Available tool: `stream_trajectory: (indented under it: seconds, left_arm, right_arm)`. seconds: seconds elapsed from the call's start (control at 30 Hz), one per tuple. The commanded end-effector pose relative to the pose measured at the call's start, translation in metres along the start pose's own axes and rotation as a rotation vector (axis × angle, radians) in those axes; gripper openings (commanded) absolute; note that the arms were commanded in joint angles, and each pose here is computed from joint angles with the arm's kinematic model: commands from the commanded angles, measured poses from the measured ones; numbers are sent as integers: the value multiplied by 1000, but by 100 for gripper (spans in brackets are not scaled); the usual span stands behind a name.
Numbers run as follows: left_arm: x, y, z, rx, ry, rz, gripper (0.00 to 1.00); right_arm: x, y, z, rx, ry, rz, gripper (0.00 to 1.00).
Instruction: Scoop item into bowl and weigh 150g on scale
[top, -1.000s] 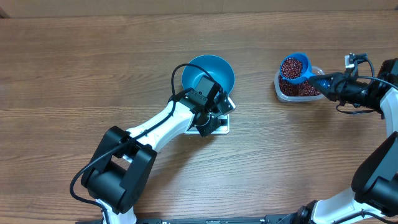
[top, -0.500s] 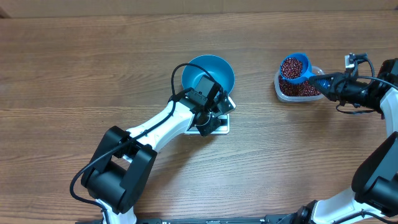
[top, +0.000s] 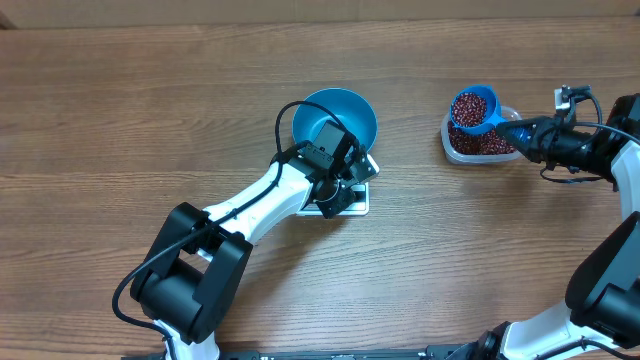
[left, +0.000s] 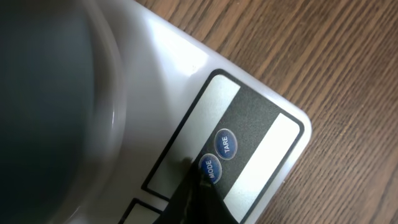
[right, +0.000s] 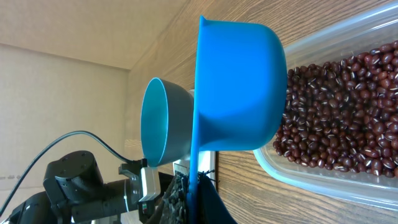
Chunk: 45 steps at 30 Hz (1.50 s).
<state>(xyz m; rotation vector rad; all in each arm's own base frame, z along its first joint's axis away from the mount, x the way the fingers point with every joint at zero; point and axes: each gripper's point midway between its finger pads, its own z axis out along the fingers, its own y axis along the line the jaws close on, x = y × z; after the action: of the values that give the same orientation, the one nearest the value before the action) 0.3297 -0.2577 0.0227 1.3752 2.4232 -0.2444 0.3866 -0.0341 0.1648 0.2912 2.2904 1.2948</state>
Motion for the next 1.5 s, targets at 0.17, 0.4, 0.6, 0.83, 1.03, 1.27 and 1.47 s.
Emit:
stream_trajectory:
  seconds: [0.17, 0.4, 0.6, 0.83, 1.03, 1.27, 1.47]
  left_arm:
    - [0, 9, 1, -38, 11, 15, 4]
    - [0, 8, 1, -32, 10, 15, 4]
    - [-2, 2, 1, 2, -2, 15, 4]
    - [0, 5, 1, -15, 9, 14, 4]
    - [0, 5, 1, -13, 9, 14, 4]
    - [0, 5, 1, -13, 9, 14, 4]
    - [6, 2, 11, 9, 29, 11, 4]
  right_arm:
    - [0, 1, 0, -23, -5, -8, 4]
    - [0, 1, 0, -23, -5, -8, 4]
    - [0, 1, 0, -23, -5, -8, 4]
    - [0, 1, 0, -23, -5, -8, 4]
    - [0, 1, 0, -23, -5, -8, 4]
    - [0, 1, 0, -23, -5, -8, 4]
    - [0, 1, 0, -23, -5, -8, 4]
